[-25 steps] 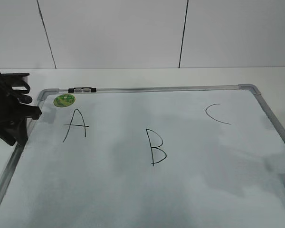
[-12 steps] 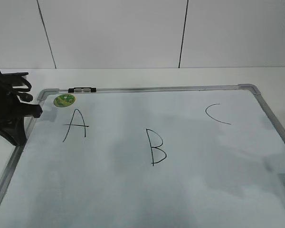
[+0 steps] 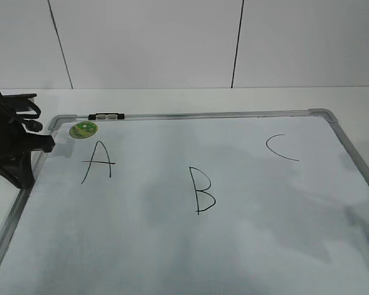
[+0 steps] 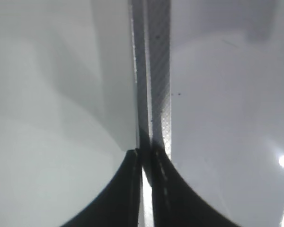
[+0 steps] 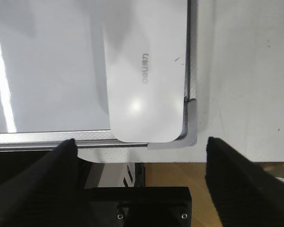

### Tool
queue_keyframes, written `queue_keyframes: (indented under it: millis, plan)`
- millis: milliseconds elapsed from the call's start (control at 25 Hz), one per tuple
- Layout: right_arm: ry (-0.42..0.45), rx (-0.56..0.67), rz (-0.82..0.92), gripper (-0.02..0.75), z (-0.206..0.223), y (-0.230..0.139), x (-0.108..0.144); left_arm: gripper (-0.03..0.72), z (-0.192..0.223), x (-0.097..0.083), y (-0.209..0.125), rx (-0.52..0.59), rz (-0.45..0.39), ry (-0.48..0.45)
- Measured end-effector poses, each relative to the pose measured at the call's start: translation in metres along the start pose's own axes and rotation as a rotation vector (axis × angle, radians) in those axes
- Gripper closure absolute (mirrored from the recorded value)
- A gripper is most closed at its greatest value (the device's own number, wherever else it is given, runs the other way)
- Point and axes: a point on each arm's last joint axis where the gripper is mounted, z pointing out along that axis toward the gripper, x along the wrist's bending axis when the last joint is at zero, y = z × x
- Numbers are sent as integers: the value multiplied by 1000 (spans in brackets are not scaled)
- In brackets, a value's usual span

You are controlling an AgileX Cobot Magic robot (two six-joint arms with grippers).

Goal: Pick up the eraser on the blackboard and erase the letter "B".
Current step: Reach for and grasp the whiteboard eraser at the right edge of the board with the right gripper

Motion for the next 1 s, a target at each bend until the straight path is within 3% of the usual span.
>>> queue_keyframes:
  millis: [160, 520, 800, 1000]
  plan:
    - [-6, 12, -1, 83, 8, 9, -1, 669, 0, 0, 0, 0, 0, 0]
    - [-10, -122, -1, 83, 15, 28, -1, 669, 0, 0, 0, 1, 0, 0]
    - [-21, -86, -4, 92, 39, 15, -3, 669, 0, 0, 0, 4, 0, 0]
    - [-22, -133, -2, 114, 40, 19, -3, 669, 0, 0, 0, 4, 0, 0]
